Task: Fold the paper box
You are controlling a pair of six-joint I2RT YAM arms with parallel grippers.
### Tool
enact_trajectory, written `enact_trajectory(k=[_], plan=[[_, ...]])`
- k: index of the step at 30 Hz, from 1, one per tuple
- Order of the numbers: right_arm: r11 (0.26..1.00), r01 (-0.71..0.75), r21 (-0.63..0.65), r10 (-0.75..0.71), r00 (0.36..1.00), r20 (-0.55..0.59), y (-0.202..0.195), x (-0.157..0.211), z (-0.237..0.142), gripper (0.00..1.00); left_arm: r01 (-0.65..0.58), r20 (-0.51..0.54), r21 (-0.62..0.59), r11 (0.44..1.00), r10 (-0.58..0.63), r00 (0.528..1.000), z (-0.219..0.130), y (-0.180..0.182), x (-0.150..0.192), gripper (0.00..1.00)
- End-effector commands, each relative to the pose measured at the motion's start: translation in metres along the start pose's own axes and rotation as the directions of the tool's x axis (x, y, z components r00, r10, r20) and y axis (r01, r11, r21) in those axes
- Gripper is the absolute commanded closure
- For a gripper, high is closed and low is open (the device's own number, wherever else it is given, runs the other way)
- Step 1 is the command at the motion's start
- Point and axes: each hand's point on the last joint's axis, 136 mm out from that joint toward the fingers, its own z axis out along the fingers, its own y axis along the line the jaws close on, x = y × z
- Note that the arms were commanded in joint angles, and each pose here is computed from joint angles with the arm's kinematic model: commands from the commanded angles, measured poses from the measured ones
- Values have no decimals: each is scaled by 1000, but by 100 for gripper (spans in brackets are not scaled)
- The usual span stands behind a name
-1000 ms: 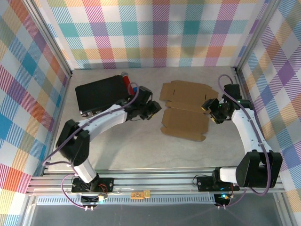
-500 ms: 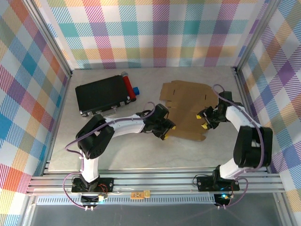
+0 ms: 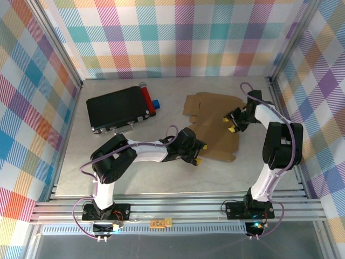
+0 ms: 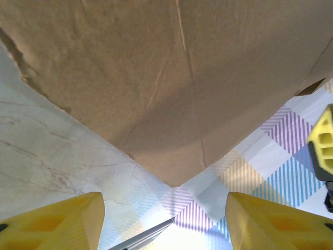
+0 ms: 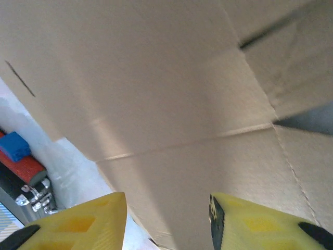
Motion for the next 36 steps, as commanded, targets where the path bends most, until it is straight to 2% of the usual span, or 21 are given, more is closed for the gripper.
enact_trajectory(k=[1,8,14,21,24,30,36], plan=[[1000,-2,8,2,1000,-6,2,-18,1,53,16,8,27,1000,-16,1000,7,2,3,37],[996,-65,63,71,992,-105,-16,-34,44,52,16,8,26,1000,-16,1000,14,6,4,34],[981,-111,156,134,981,-141,-33,-33,54,57,12,48,33,999,-14,999,14,13,-4,33],[975,-132,180,162,973,-163,-41,-28,59,58,-46,128,159,986,25,991,14,-8,-18,37],[974,-133,181,164,972,-170,-41,-26,59,59,-88,151,202,975,58,987,14,-19,-20,43],[977,-124,173,154,973,-174,-39,-25,56,59,-141,189,251,958,94,977,4,-33,-21,66],[980,-119,160,146,975,-169,-33,-26,52,59,-208,238,239,948,151,959,-19,-47,-16,82]])
